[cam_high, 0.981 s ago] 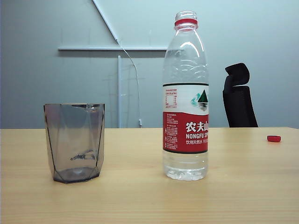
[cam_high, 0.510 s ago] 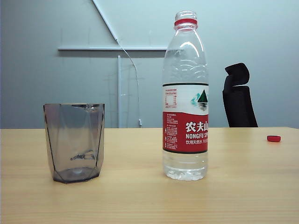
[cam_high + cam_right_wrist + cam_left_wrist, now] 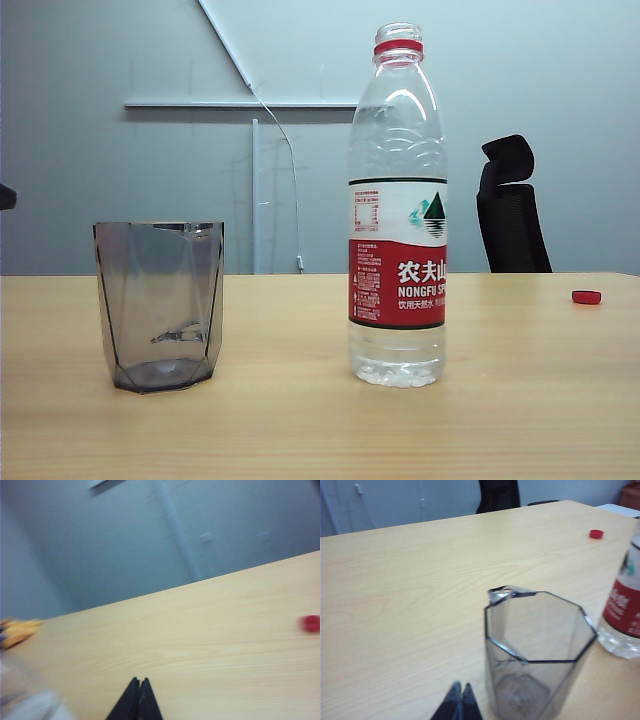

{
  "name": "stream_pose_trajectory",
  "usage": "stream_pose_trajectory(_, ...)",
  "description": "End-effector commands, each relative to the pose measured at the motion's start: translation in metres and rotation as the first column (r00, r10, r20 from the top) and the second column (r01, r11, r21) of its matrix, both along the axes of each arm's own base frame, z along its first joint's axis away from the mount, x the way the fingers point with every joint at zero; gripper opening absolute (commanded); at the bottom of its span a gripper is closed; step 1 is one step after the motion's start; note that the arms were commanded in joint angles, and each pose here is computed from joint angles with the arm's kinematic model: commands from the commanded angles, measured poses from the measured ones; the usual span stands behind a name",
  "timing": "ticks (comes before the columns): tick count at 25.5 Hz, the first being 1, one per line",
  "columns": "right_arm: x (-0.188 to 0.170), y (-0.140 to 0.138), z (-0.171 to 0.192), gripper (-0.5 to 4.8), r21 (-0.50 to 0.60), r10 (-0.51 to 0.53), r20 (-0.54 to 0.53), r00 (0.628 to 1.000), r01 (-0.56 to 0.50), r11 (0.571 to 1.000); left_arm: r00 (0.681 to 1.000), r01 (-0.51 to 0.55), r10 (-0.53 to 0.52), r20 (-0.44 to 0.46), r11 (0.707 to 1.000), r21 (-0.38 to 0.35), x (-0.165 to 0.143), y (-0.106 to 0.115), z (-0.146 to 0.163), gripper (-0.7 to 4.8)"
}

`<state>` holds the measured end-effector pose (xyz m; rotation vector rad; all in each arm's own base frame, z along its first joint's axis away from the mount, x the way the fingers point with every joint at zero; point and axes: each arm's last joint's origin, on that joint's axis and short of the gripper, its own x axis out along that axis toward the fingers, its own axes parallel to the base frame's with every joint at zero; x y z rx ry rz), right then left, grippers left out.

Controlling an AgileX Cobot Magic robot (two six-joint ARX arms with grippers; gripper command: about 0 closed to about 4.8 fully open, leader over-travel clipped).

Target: Pick up the mineral water bottle on the table and pour water into the mug until it's half full.

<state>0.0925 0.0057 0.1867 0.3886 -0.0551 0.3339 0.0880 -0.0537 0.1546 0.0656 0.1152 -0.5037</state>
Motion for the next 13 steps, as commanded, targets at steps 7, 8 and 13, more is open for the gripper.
stream_pose_trajectory(7, -0.009, 0.009, 0.006, 0.00, 0.020, 0.263, -0.155, 0.952, -0.263, 0.964, 1.000, -0.001, 0.002, 0.007, 1.000, -0.004, 0.000, 0.000, 0.001, -0.02)
stream_pose_trajectory(8, -0.010, 0.010, 0.005, 0.00, 0.024, 0.277, -0.159, 0.948, -0.277, 0.961, 1.000, -0.001, 0.002, 0.007, 1.000, -0.004, 0.000, 0.000, 0.001, -0.02)
stream_pose_trajectory(13, -0.013, 0.024, 0.003, 1.84, 0.027, 0.389, -0.186, 0.902, -0.391, 0.920, 1.000, -0.001, 0.002, 0.007, 1.000, -0.004, 0.000, 0.000, 0.001, -0.02)
